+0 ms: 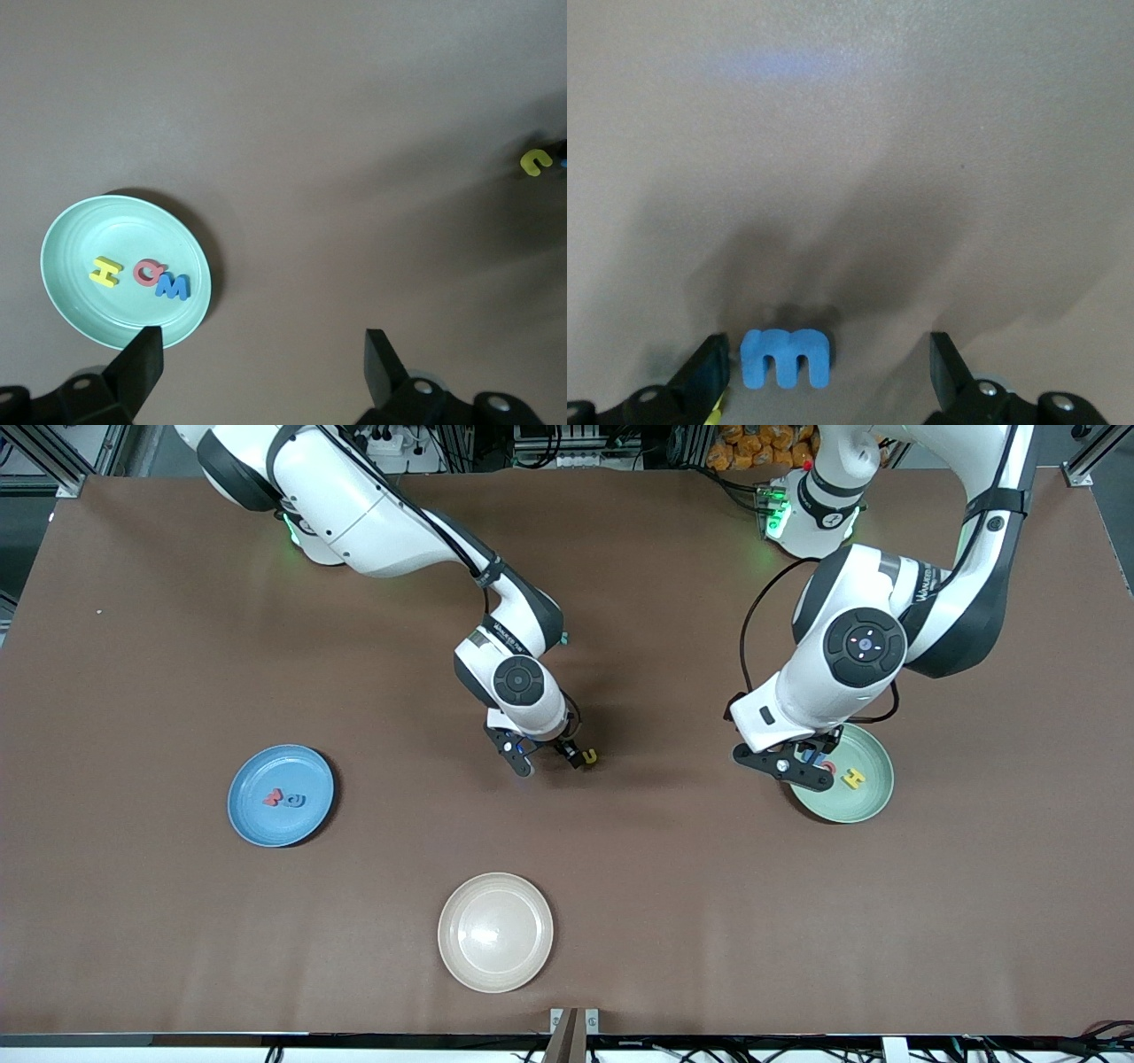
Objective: Sort upper and lower case letters into plates
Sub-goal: 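Lower the right gripper and grasp the blue lowercase m, then carry the blue m to the blue plate while the left gripper reaches the R, then release the blue m on the blue plate while the left gripper lowers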
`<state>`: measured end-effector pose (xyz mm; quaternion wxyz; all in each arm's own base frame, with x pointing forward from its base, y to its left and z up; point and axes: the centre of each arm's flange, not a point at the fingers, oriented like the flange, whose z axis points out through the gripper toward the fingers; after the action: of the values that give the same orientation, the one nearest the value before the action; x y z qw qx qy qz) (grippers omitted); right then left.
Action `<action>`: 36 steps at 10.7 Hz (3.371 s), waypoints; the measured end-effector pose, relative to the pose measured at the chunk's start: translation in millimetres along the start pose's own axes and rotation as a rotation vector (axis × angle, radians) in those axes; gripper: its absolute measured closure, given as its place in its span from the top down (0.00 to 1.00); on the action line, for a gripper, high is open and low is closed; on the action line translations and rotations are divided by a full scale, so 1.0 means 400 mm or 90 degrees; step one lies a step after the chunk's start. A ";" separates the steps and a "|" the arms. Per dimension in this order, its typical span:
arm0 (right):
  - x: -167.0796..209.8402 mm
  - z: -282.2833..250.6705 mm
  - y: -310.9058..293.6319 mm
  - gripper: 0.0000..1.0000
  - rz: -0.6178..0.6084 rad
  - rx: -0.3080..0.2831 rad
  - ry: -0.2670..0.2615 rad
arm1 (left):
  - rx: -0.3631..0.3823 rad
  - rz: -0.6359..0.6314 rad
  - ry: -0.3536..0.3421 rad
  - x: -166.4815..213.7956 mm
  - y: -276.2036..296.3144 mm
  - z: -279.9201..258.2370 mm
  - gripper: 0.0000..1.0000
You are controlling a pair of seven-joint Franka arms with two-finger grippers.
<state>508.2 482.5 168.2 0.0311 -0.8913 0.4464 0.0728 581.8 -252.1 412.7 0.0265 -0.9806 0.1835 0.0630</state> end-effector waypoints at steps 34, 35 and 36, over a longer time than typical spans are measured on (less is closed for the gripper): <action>1.192 -0.478 0.436 0.40 -0.148 -0.070 -0.142 | -0.030 0.109 0.064 -0.311 0.949 0.385 1.00; 1.207 -0.470 0.441 0.40 -0.146 -0.072 -0.125 | -0.016 0.154 0.068 -0.321 0.963 0.425 1.00; 1.216 -0.461 0.445 0.40 -0.147 -0.079 -0.112 | -0.012 0.215 0.063 -0.326 0.972 0.464 1.00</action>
<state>672.1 -31.2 275.5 0.0229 -0.9271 0.3313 0.1738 299.0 -553.5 234.9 -0.0024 -0.9380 0.3461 0.0195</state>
